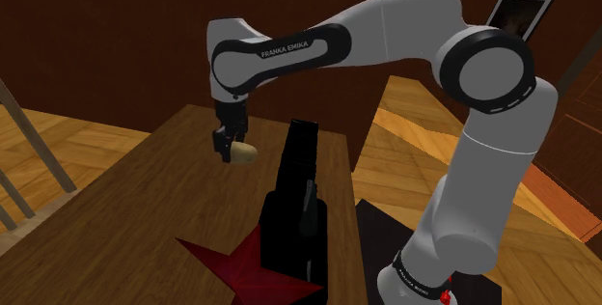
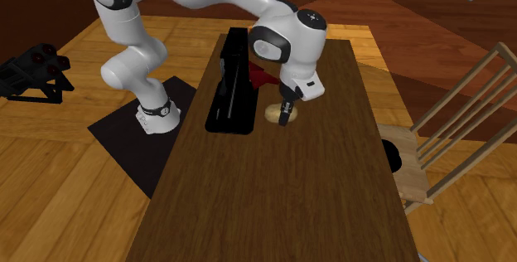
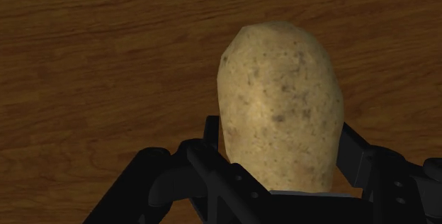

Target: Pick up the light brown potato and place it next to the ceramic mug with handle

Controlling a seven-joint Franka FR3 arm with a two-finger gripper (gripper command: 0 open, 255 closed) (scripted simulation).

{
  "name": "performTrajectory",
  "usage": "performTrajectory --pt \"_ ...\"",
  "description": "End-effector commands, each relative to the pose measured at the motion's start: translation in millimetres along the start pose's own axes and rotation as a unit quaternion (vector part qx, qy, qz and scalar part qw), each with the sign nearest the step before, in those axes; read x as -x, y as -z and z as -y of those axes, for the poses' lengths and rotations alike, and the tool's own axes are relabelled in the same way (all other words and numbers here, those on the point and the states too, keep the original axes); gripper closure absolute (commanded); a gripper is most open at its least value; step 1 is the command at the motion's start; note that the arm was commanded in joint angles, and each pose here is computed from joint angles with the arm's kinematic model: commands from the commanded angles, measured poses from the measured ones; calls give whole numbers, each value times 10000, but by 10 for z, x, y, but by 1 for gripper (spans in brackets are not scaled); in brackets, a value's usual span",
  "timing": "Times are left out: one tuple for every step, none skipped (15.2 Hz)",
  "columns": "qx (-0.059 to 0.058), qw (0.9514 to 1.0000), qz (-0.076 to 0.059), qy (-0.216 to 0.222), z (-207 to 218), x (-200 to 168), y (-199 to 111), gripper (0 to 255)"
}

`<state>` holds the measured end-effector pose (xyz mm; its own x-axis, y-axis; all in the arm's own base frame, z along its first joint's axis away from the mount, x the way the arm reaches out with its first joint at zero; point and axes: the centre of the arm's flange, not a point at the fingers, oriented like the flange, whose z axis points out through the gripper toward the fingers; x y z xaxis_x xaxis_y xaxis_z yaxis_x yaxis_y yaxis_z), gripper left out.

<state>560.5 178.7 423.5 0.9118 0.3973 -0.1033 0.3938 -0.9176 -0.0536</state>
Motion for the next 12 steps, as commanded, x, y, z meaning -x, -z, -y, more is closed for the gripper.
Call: performTrajectory --pt "0 10000 2 0 4 7 113 255" --pt "0 10000 2 0 6 12 165 255" --pt "0 10000 2 0 9 18 218 255" --pt "0 10000 2 0 12 23 270 255" --pt "0 10000 2 0 15 28 322 255" --pt "0 10000 2 0 18 34 375 255" --pt "0 10000 2 0 21 39 427 255" --pt "0 10000 2 0 23 45 480 255" --pt "0 10000 2 0 26 50 532 255" --pt "0 10000 2 0 29 56 585 255" --pt "0 10000 2 0 32 61 637 255" --pt "0 10000 2 0 35 67 690 255"
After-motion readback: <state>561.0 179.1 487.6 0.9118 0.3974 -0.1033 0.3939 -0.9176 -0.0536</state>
